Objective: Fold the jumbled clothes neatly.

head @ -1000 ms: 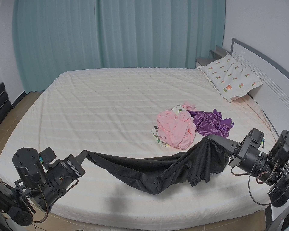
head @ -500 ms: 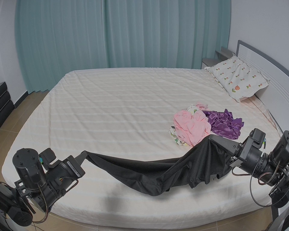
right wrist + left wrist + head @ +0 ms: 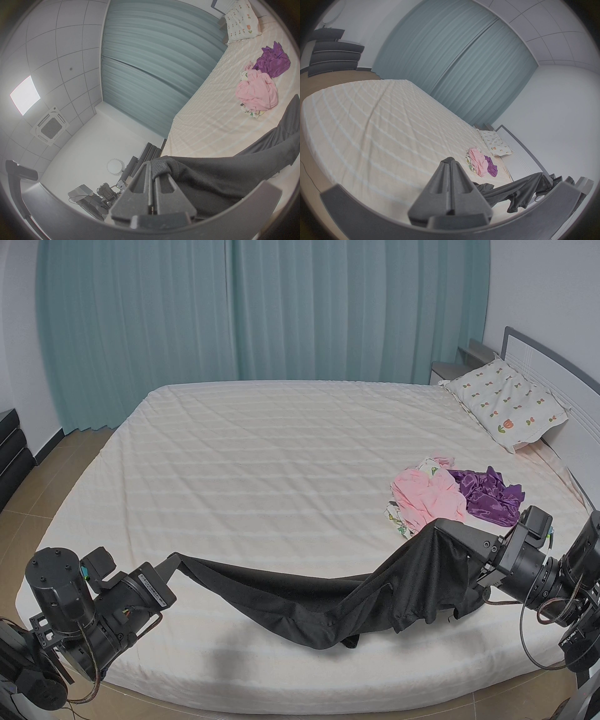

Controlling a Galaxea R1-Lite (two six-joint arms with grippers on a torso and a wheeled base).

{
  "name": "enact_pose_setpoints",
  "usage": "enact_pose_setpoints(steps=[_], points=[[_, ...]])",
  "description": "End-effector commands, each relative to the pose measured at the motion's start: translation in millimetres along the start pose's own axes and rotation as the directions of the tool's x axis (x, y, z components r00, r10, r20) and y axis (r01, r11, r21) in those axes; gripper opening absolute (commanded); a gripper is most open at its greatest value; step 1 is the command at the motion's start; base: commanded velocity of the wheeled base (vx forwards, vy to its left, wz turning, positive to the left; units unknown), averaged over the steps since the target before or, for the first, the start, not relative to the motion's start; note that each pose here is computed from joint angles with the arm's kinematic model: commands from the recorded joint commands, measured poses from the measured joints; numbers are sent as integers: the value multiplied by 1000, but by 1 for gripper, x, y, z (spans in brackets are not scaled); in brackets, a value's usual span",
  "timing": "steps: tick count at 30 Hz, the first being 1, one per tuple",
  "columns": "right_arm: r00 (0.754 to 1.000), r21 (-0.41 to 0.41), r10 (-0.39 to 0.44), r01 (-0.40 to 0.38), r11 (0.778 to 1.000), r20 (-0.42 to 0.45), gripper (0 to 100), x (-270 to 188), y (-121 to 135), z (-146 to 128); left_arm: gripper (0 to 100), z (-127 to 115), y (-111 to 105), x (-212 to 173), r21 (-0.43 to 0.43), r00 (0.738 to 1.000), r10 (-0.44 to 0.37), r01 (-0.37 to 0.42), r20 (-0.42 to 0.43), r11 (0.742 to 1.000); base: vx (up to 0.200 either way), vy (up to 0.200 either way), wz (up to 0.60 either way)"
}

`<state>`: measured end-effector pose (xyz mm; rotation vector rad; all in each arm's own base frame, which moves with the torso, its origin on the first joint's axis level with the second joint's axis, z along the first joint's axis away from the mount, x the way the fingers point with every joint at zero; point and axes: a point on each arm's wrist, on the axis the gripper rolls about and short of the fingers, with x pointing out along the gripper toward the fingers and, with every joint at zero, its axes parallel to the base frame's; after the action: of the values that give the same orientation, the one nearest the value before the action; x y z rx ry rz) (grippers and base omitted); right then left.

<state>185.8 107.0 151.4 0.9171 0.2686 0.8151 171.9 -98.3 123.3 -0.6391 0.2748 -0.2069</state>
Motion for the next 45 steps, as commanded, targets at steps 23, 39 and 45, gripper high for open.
enact_pose_setpoints(steps=[23, 39, 45], points=[[999, 5, -44, 44, 999, 5, 0, -21, -3, -4, 0, -9, 7, -7, 6, 999, 25, -25, -39, 1000, -17, 104, 0], [985, -18, -60, 64, 998, 160, 0, -78, 48, 13, 0, -6, -20, -33, 30, 996, -84, 83, 40, 996, -200, 0, 0], [973, -25, -58, 65, 998, 224, 0, -90, 104, 46, 0, 15, -37, -38, 36, 979, -153, 150, 138, 988, -200, 0, 0]])
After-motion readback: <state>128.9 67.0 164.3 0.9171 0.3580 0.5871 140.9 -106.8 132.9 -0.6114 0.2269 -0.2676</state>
